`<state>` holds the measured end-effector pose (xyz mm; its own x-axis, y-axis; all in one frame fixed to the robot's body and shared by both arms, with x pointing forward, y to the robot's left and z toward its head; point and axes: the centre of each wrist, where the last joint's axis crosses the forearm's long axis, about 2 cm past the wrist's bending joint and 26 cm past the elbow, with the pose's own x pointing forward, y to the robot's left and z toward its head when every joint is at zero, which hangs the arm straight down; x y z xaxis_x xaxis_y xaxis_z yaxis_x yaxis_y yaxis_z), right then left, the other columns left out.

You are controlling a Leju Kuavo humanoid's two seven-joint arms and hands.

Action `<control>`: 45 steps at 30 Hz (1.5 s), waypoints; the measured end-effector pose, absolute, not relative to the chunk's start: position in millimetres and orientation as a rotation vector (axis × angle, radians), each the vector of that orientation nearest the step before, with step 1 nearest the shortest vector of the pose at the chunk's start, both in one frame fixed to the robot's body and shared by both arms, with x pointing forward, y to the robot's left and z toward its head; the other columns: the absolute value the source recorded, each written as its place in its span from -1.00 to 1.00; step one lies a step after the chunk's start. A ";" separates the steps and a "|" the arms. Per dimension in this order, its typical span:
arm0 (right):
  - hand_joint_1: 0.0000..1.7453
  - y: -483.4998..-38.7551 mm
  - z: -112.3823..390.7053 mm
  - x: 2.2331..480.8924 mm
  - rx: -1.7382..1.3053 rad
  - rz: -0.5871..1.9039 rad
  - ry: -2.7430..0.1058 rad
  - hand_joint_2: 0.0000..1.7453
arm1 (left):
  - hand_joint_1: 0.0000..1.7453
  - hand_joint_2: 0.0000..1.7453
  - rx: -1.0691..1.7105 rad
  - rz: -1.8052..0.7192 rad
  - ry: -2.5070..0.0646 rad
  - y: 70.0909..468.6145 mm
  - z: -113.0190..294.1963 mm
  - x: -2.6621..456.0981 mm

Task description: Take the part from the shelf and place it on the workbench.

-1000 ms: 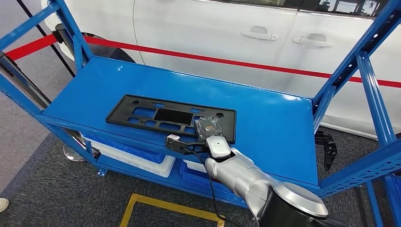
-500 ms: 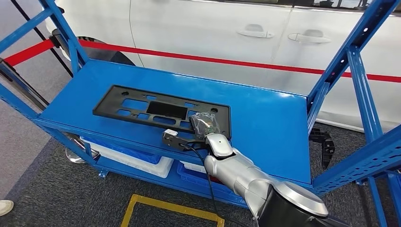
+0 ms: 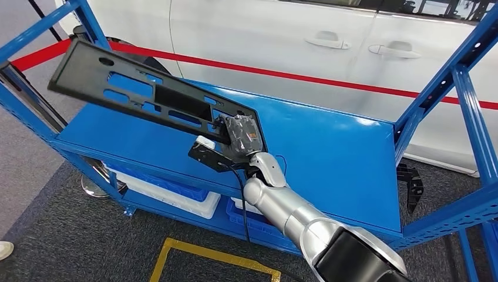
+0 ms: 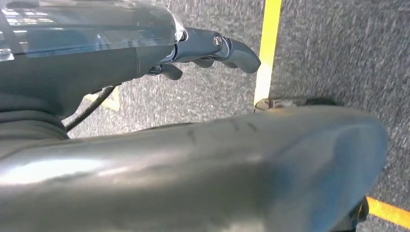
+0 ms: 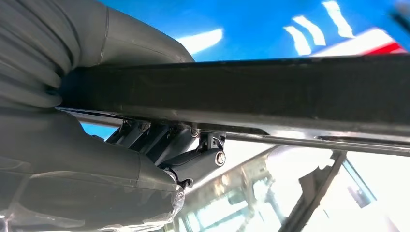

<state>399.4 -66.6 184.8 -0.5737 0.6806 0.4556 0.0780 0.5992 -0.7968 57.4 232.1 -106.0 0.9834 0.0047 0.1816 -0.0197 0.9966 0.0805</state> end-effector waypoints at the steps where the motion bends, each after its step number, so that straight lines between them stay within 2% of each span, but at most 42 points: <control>1: 1.00 -65.6 185.5 398.5 -0.546 0.889 -2.046 1.00 | -1.00 -1.00 0.082 0.013 -0.179 232.0 -106.0 57.4; 5: 1.00 -57.2 197.1 397.4 -0.324 0.638 -2.091 1.00 | -1.00 -1.00 0.083 0.018 -0.175 231.5 -105.9 57.9; 9: 1.00 -48.1 199.1 390.8 -0.079 0.504 -2.095 1.00 | -1.00 1.00 0.090 0.022 -0.180 231.7 -105.9 58.1; 13: 1.00 -38.0 202.3 378.4 0.192 0.418 -2.104 1.00 | -1.00 1.00 0.114 0.025 -0.191 232.4 -105.8 58.4; 17: 1.00 -37.0 197.4 367.2 0.306 0.354 -2.087 1.00 | -1.00 1.00 0.120 0.027 -0.191 232.6 -106.0 56.9; 24: 1.00 -49.4 193.7 337.9 0.639 0.195 -2.069 1.00 | -1.00 1.00 0.120 0.058 -0.195 232.9 -106.1 56.2; 35: 1.00 -81.8 195.2 299.7 0.783 0.103 -2.115 1.00 | -1.00 1.00 0.151 0.096 -0.135 234.1 -106.2 55.3; 45: 1.00 -101.1 196.7 280.2 0.740 0.037 -2.163 1.00 | -1.00 1.00 0.160 0.105 -0.123 235.5 -105.7 59.4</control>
<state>280.2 -101.1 196.7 -0.4824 -0.4951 0.7226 -0.5192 0.8260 0.2193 59.4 235.5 -105.7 0.9869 0.0948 0.1302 -0.1143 0.9817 0.1520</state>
